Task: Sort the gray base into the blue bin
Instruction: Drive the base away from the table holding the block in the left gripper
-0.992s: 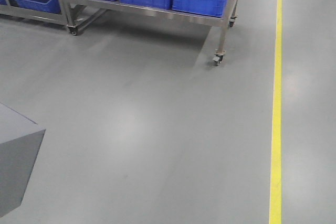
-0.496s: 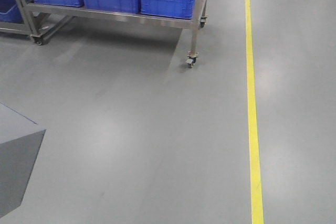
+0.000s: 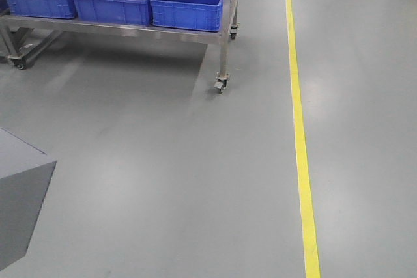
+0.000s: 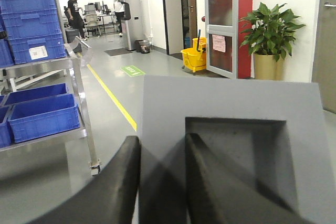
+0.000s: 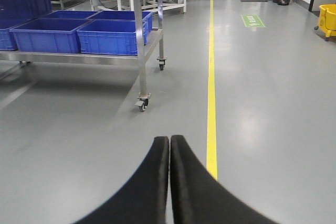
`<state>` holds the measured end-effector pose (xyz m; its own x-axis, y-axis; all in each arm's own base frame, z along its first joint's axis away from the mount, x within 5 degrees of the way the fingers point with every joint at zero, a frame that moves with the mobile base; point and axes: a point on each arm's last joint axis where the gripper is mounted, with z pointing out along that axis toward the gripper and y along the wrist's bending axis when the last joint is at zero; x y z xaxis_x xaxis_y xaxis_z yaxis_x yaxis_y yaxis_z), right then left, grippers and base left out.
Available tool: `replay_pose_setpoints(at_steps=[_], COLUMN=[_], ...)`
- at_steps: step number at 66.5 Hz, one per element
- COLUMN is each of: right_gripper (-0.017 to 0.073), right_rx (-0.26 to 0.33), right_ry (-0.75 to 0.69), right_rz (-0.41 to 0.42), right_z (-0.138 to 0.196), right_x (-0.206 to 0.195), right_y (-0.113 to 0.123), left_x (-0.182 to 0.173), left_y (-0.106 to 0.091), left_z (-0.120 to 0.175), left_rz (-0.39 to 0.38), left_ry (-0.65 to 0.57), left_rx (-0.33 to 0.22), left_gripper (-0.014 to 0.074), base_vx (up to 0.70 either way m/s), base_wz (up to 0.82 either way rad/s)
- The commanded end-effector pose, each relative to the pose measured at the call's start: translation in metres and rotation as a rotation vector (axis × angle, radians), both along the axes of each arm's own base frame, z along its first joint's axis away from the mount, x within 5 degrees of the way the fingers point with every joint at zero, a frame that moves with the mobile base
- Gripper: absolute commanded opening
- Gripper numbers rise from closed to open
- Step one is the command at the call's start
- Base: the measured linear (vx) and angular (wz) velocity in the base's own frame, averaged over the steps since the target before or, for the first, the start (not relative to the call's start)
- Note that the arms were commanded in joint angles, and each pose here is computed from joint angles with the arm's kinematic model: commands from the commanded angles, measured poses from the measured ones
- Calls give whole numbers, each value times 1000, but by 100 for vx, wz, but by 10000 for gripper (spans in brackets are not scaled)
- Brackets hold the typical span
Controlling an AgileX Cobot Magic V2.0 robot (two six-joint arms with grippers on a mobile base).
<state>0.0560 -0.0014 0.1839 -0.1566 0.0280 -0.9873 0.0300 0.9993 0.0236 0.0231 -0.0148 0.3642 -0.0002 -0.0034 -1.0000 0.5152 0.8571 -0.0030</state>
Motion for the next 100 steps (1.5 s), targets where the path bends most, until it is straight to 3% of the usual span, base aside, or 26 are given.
replay_pose_setpoints(at_steps=[1,100], right_gripper=[-5,-5], right_rx=[-18,-18], right_ry=[-52,-52], right_rz=[-2,-2], right_z=[5,5], right_x=[2,2], right_y=[0,0], left_x=[-2,-2], left_y=[1,1], left_z=[18,18], left_rz=[-5,-5], left_ry=[-105,-105], left_rx=[-76,-76], left_gripper=[20,20], base_vx=[27,27], base_wz=[-12,-6])
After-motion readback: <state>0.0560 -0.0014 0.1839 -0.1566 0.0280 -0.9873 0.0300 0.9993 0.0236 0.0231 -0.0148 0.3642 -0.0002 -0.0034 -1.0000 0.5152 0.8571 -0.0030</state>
